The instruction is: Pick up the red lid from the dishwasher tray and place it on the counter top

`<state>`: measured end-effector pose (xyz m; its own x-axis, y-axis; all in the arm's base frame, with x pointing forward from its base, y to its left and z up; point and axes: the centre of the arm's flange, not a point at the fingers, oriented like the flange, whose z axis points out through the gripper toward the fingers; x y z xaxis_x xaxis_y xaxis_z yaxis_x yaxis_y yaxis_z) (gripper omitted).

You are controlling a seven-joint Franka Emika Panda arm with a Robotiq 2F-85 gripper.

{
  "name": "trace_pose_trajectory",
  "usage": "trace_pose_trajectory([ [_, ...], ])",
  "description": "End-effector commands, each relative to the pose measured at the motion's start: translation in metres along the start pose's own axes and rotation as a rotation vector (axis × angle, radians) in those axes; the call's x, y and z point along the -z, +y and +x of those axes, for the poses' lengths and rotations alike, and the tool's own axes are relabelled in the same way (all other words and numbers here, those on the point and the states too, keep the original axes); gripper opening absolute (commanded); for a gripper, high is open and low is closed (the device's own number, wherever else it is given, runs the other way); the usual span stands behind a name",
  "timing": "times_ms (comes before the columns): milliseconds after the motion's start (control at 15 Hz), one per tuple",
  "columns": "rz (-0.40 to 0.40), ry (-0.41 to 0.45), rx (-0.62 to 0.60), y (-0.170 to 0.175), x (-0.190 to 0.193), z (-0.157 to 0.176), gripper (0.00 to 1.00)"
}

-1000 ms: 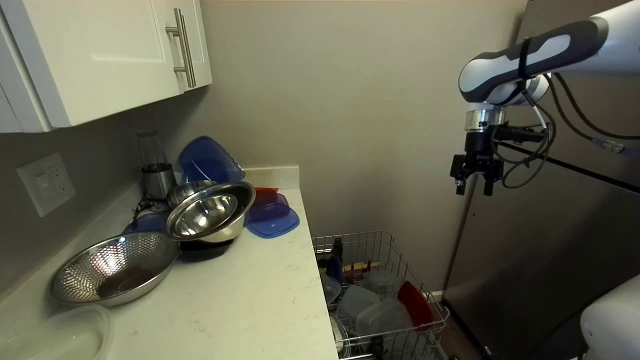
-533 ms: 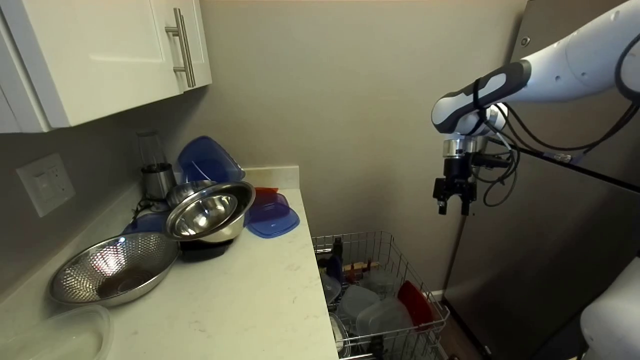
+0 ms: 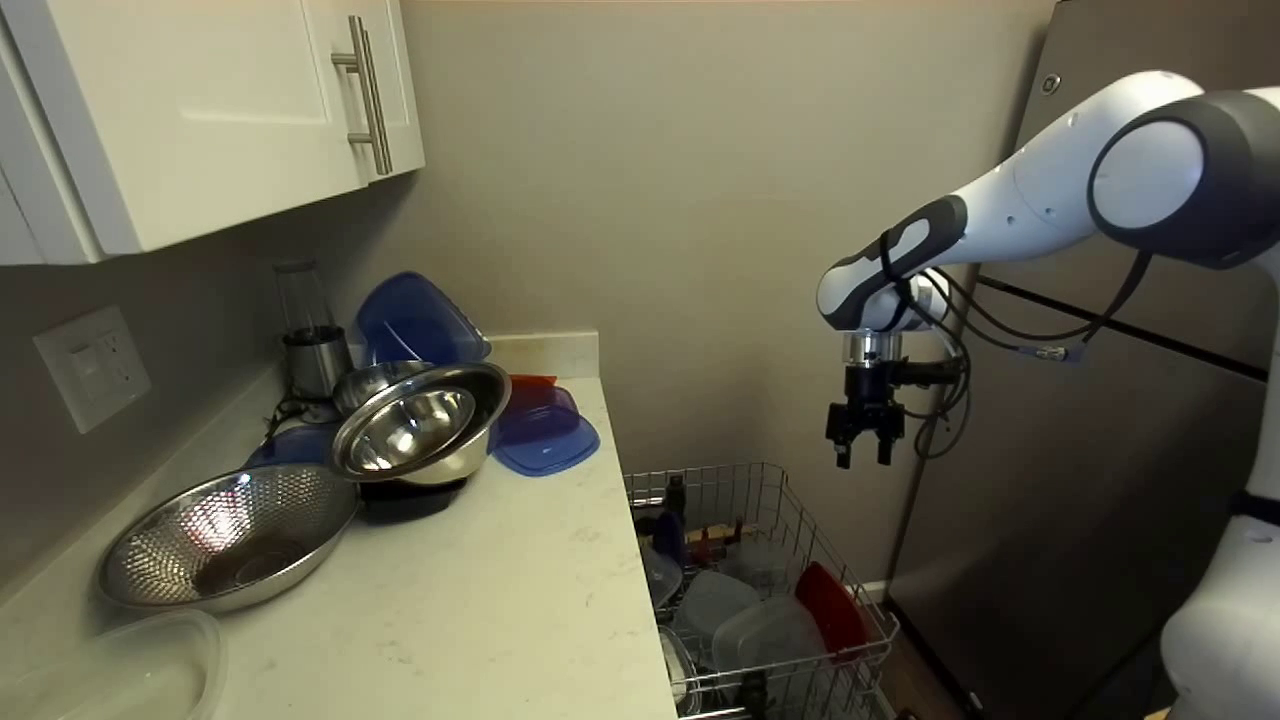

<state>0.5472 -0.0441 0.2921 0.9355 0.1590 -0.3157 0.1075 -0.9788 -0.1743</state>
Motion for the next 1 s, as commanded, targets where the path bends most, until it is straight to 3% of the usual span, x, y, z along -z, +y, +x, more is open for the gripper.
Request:
trace_pose_trajectory([
  [0,-0.062,0.086,-0.025,0.014,-0.023,0.033,1.00],
  [133,-0.102,0.126,-0.039,0.022,-0.037,0.049,1.00],
  [267,-0.091,0.127,-0.032,0.026,-0.056,0.065,1.00],
  [667,-0.025,0.007,0.000,0.026,-0.113,0.098,1.00],
  [933,-0.001,-0.038,-0.015,0.035,-0.131,0.106,1.00],
])
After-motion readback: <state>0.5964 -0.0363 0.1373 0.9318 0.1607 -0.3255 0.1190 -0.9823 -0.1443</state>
